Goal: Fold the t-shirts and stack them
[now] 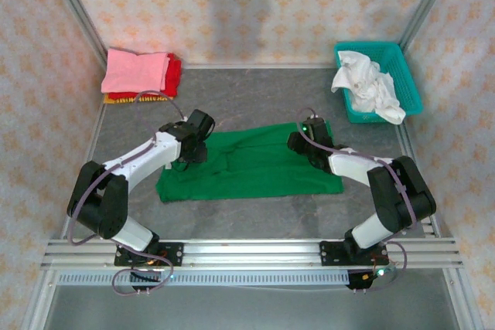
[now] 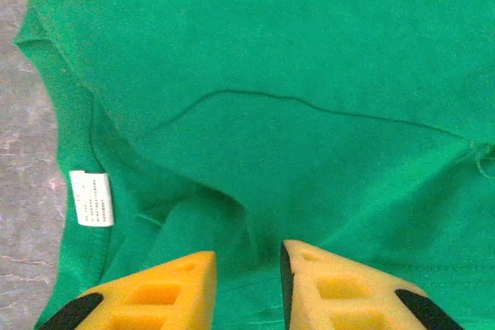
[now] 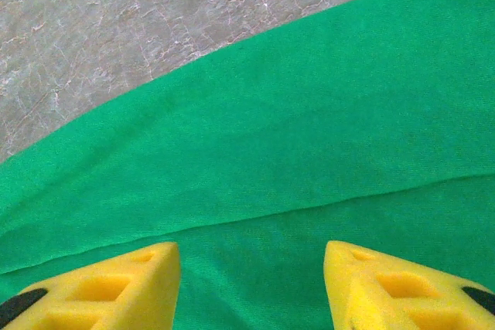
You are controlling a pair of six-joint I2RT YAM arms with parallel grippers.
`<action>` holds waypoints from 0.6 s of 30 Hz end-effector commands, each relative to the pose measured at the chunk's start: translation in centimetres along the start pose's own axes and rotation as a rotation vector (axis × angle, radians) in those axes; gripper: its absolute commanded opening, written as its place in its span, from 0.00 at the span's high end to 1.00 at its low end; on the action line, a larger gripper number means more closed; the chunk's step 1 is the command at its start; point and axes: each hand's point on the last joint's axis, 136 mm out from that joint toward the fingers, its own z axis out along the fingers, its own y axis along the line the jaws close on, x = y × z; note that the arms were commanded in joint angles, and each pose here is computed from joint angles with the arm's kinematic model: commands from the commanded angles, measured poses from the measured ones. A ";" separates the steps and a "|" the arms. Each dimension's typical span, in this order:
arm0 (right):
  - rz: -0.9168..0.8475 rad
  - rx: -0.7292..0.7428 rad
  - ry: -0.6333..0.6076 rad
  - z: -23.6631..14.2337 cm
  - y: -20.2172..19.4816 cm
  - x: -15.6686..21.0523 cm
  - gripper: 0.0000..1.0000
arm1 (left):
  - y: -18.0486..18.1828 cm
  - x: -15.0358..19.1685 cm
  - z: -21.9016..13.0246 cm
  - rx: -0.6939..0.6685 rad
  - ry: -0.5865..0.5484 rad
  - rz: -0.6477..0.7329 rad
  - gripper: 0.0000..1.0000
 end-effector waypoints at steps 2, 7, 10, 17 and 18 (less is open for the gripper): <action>-0.001 0.013 -0.003 0.1 0.1 -0.5 0.48 | 1.6 -3.9 -1.4 -0.055 -0.108 -0.034 0.61; -0.019 0.024 -0.013 -0.2 -0.2 -1.0 0.47 | 3.2 -5.1 0.1 -0.010 -0.071 -0.123 0.55; -0.044 0.052 -0.025 -0.5 -0.8 -1.4 0.46 | 4.0 -4.5 0.7 -0.020 -0.059 -0.152 0.54; -0.035 0.053 -0.016 0.1 -0.9 -1.4 0.46 | 4.7 -2.9 3.0 0.083 -0.021 -0.257 0.42; -0.034 0.051 -0.006 0.3 -0.8 -1.4 0.46 | 4.5 -2.8 3.3 0.096 -0.022 -0.262 0.39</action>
